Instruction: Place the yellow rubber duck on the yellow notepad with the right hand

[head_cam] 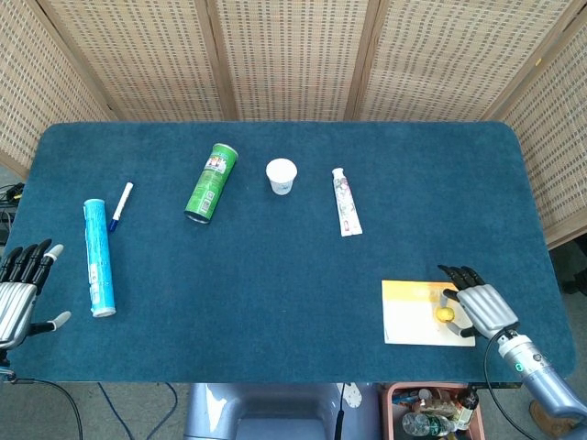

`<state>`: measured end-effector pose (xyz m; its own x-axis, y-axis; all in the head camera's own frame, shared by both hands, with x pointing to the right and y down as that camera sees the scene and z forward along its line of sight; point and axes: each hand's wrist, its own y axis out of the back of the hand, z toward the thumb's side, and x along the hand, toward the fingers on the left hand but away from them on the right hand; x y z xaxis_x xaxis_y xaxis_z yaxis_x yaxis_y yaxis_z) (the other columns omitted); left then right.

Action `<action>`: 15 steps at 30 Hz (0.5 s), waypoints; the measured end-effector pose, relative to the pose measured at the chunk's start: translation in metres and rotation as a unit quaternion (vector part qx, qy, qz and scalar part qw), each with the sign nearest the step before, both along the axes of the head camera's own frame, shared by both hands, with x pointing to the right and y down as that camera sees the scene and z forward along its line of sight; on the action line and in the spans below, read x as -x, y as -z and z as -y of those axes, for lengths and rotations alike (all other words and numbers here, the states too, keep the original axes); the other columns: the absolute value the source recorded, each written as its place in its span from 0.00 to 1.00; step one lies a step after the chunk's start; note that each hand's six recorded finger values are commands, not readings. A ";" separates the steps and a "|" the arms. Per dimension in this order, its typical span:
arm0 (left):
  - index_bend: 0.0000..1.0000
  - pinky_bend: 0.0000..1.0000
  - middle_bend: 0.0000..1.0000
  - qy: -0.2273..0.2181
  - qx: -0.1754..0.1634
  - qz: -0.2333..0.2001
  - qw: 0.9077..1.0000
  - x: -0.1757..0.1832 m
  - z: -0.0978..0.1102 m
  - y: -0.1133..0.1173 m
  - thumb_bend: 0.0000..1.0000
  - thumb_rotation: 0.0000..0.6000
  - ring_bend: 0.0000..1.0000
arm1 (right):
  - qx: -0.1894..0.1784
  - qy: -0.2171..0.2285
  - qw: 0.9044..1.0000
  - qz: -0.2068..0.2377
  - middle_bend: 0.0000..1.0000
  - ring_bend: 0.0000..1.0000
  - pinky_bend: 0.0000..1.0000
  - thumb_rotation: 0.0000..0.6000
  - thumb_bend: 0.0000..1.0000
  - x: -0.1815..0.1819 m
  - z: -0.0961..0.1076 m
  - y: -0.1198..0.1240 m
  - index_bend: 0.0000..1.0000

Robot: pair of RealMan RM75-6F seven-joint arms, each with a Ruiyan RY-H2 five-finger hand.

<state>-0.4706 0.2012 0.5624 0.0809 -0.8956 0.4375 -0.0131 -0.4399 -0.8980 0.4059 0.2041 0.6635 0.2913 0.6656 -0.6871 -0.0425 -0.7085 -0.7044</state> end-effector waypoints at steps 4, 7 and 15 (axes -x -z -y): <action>0.00 0.00 0.00 0.001 0.001 -0.001 1.000 0.000 0.000 0.000 0.00 1.00 0.00 | 0.004 -0.001 1.000 -0.008 0.00 0.00 0.00 1.00 0.30 -0.002 0.001 -0.005 0.57; 0.00 0.00 0.00 0.003 -0.001 -0.002 1.000 0.001 0.001 0.001 0.00 1.00 0.00 | 0.006 -0.002 1.000 -0.012 0.00 0.00 0.00 1.00 0.30 -0.004 0.001 -0.007 0.57; 0.00 0.00 0.00 0.002 0.001 -0.002 1.000 0.001 0.001 0.001 0.00 1.00 0.00 | 0.011 -0.002 1.000 -0.023 0.00 0.00 0.00 1.00 0.30 -0.007 0.000 -0.010 0.57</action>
